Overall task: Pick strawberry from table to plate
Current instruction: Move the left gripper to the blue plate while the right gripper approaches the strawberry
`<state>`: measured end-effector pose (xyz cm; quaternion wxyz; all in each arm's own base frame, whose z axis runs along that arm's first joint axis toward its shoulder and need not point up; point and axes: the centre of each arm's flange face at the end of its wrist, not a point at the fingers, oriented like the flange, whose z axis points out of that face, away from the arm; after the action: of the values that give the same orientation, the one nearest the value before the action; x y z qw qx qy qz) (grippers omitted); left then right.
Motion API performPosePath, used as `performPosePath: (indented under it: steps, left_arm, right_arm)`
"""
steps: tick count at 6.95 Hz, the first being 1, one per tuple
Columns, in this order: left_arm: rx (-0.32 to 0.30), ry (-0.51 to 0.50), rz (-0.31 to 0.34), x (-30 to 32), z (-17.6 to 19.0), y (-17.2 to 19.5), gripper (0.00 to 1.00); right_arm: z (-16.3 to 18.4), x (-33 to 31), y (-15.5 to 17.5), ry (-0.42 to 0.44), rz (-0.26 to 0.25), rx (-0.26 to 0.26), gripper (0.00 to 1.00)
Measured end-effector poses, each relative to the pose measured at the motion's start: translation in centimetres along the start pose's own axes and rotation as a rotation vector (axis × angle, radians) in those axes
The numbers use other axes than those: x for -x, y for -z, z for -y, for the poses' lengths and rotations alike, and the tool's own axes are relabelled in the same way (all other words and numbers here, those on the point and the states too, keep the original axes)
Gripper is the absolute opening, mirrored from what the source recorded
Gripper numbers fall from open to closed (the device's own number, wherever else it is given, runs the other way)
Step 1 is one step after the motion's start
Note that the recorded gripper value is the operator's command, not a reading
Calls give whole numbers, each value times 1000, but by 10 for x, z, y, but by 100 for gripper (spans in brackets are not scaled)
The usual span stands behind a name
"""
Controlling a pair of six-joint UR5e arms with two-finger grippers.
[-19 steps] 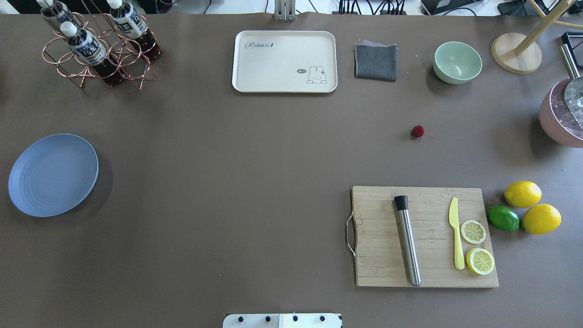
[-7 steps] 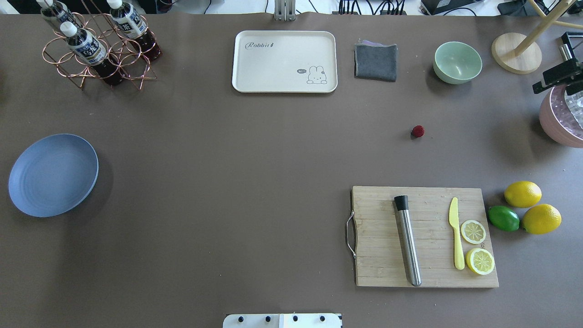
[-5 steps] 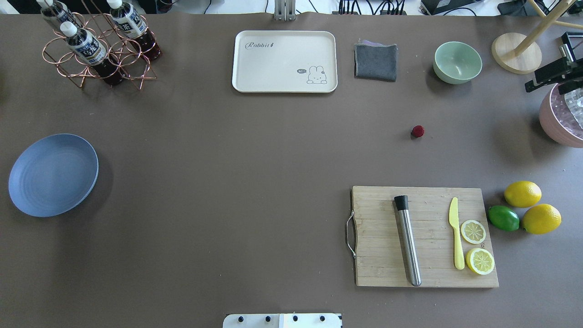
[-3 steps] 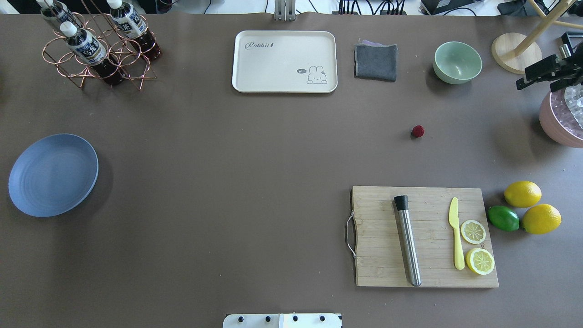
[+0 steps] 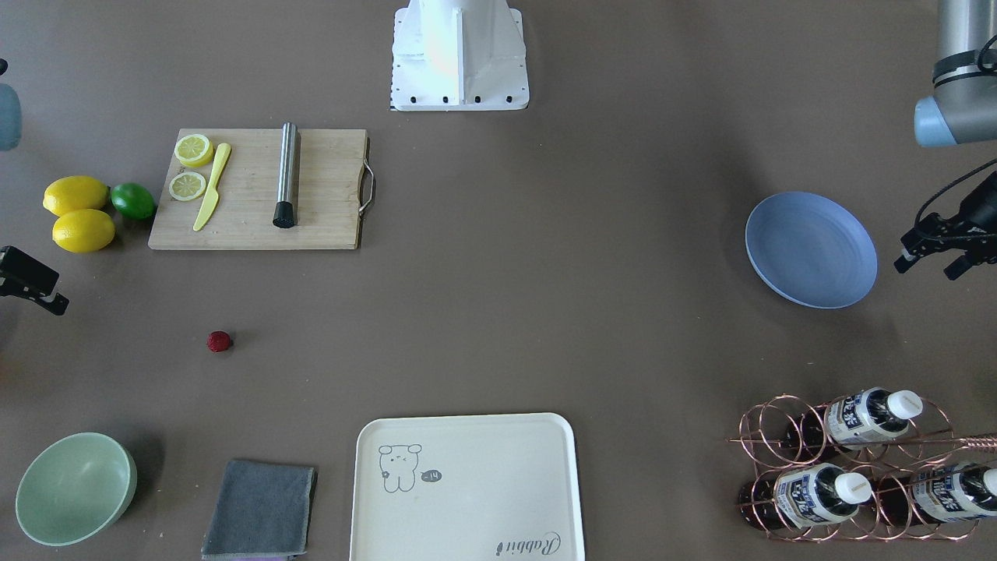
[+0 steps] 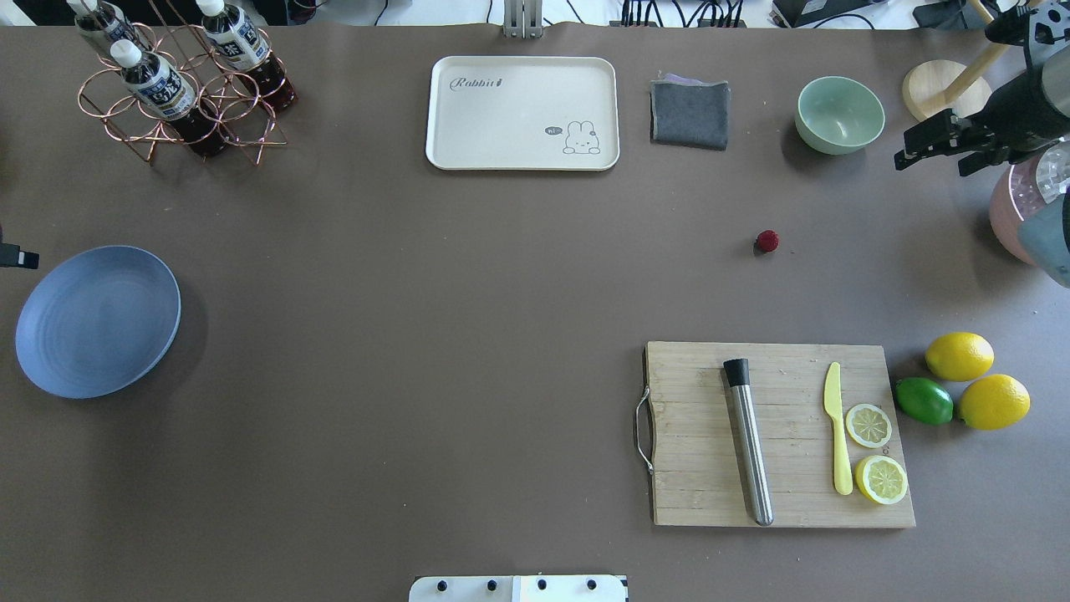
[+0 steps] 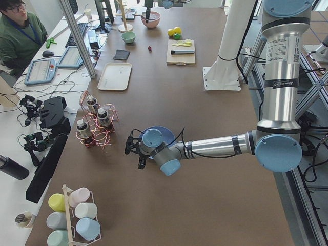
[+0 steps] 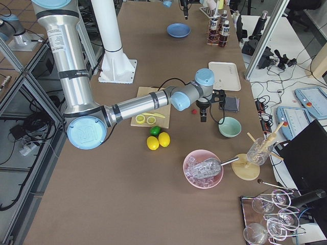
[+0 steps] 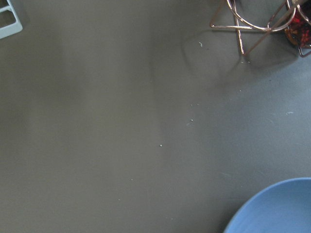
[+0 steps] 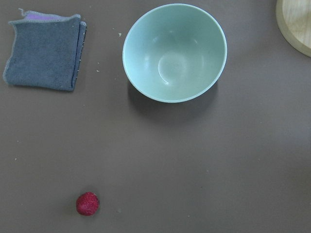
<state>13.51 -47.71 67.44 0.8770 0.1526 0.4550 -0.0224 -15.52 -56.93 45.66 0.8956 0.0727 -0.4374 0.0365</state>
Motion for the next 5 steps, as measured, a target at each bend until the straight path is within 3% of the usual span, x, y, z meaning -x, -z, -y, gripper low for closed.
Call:
performPosePath:
  steps: [1, 2, 3, 4, 5]
  left_arm:
    - [0, -8, -7, -6, -10, -13, 98]
    - [2, -18, -10, -6, -20, -22, 90]
    - [5, -24, -13, -4, -27, -27, 66]
    - [6, -25, -15, -2, -31, -28, 29]
    - [8, -25, -18, -1, -34, -28, 0]
  right_arm:
    - [1, 1, 0, 1, -6, -5, 100]
    - [1, 2, 0, 1, -9, -9, 100]
    - [2, 2, 0, 1, -10, -11, 100]
    - [2, 2, 0, 1, -11, -11, 100]
    - [2, 2, 0, 0, -11, -12, 100]
